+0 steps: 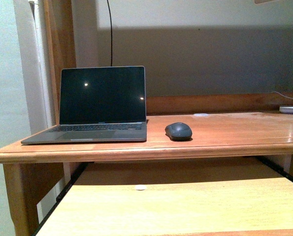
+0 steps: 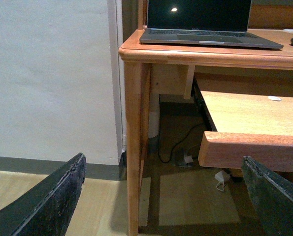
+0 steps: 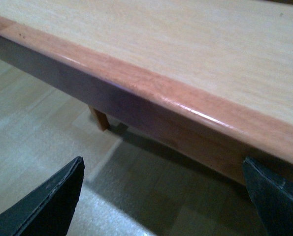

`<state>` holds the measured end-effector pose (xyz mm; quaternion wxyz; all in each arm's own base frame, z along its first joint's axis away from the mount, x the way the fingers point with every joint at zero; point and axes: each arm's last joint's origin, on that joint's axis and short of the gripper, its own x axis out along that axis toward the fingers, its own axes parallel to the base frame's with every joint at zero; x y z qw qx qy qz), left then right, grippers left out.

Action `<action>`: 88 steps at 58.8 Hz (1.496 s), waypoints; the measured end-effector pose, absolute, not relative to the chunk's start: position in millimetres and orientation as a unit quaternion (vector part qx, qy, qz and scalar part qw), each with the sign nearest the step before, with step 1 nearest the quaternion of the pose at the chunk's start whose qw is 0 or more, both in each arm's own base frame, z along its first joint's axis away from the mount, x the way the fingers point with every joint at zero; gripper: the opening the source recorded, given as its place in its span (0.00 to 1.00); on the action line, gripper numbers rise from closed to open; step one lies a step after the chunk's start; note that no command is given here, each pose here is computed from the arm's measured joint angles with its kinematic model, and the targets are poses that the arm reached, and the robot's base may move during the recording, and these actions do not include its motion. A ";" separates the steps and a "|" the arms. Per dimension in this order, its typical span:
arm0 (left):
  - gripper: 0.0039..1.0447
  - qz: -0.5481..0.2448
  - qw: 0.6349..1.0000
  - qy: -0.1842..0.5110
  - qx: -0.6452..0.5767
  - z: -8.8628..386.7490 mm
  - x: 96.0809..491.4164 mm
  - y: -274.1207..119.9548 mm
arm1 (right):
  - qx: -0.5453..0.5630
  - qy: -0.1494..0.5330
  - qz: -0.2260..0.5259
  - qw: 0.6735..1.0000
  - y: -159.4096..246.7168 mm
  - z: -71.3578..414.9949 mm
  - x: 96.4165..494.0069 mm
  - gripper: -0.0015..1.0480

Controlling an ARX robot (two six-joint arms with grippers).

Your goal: Place mouse

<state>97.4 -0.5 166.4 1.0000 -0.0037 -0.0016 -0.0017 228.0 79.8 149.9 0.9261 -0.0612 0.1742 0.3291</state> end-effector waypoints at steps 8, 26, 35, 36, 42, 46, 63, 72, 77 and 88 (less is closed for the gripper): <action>0.93 -0.002 1.000 -0.002 -0.004 166.4 97.4 -0.5 | -0.056 0.177 0.310 0.932 96.6 149.4 245.7 0.93; 0.93 -0.002 1.000 -0.002 -0.004 166.4 97.4 -0.5 | -0.048 0.166 0.281 0.944 139.5 155.7 288.2 0.93; 0.93 -0.002 1.000 -0.002 -0.004 166.4 97.4 -0.5 | -0.049 0.164 0.260 0.950 162.7 153.7 309.8 0.93; 0.93 -0.002 1.000 -0.002 -0.004 166.4 97.4 -0.5 | -0.048 0.164 0.259 0.951 164.3 153.7 311.2 0.93; 0.93 -0.002 1.000 -0.002 -0.004 166.4 97.4 -0.5 | -0.046 0.162 0.245 0.955 177.9 154.2 324.6 0.93; 0.93 -0.002 1.000 -0.002 -0.004 166.4 97.4 -0.5 | -0.043 0.161 0.232 0.958 188.4 154.6 335.7 0.93; 0.93 -0.002 1.000 -0.002 -0.004 166.4 97.4 -0.5 | -0.039 0.160 0.188 0.968 215.5 152.3 368.0 0.93; 0.93 -0.002 1.000 -0.002 -0.004 166.4 97.4 -0.5 | -0.035 0.166 0.170 0.971 227.6 151.1 379.4 0.93; 0.93 -0.002 1.000 -0.002 -0.004 166.4 97.4 -0.5 | -0.032 0.167 0.160 0.972 233.4 151.9 384.9 0.93; 0.93 -0.002 1.000 -0.002 -0.004 166.4 97.4 -0.5 | -0.018 0.169 0.137 0.976 242.6 153.7 393.4 0.93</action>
